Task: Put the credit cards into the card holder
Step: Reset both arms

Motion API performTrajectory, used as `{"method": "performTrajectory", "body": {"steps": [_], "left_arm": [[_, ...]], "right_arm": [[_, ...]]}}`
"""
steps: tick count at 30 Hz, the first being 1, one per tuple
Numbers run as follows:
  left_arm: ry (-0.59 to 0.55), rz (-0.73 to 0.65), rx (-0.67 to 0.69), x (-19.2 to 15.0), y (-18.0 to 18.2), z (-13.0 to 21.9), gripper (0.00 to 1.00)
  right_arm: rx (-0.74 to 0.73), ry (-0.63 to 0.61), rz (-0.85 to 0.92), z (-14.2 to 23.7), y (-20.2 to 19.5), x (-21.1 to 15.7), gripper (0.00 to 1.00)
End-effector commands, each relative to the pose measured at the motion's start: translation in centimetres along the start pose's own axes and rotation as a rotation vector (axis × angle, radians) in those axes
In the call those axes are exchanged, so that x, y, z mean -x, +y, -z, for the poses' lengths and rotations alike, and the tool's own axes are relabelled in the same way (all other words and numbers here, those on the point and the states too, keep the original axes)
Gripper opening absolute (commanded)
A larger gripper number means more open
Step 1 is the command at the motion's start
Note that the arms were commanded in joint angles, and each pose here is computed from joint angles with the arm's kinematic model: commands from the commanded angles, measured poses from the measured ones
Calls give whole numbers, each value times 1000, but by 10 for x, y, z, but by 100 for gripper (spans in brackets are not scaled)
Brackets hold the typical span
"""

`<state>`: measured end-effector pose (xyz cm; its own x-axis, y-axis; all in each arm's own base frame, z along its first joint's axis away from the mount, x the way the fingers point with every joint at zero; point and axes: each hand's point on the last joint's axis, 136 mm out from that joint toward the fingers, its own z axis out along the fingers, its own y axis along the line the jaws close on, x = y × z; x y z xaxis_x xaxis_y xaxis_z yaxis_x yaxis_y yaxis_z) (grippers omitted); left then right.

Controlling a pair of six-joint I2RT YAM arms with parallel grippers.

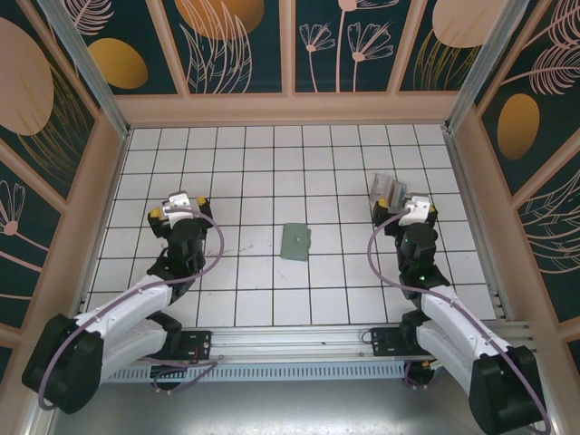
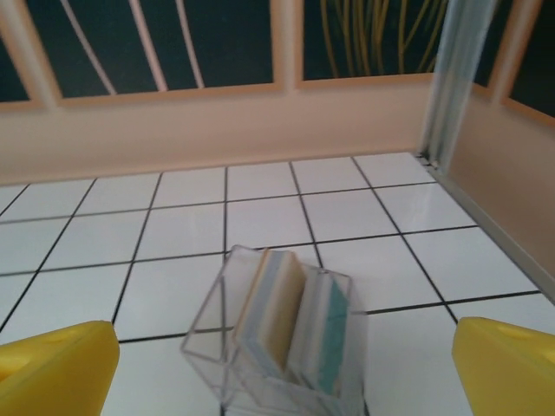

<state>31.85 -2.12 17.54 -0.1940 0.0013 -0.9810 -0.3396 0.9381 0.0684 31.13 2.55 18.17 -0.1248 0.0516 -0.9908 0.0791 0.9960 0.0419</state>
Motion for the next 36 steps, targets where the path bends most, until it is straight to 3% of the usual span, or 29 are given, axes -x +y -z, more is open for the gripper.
{"method": "performTrajectory", "body": {"steps": [1, 6, 9, 11, 15, 18, 23, 27, 30, 36], "left_arm": [[11, -2, 23, -5, 9, -15, 99], [17, 44, 19, -18, 20, -36, 99], [-48, 114, -100, -18, 14, -46, 99], [-10, 66, -157, -21, -1, -57, 99], [15, 93, -133, -23, 2, -73, 99], [4, 77, -172, -21, 1, -73, 99], [-143, 68, -113, -6, 20, -60, 99], [-95, 39, -155, -18, 10, -70, 99], [-98, 91, -147, -20, 19, -74, 99], [-92, 96, -228, -27, 15, -74, 99]], "right_arm": [[-18, -76, -62, -1, -7, 1, 99], [-60, -91, -38, -5, -26, -17, 99], [-31, -118, -49, -7, -30, -19, 99], [-34, -132, -46, -10, -33, -19, 99], [8, -152, -58, -24, -32, -15, 99], [-6, -123, -70, -38, -40, -23, 99], [34, -70, -61, -54, -36, -41, 99], [53, -16, -51, -68, -31, -46, 99], [36, 19, -63, -74, -34, -50, 99], [36, 16, -63, -75, -34, -49, 99]]}}
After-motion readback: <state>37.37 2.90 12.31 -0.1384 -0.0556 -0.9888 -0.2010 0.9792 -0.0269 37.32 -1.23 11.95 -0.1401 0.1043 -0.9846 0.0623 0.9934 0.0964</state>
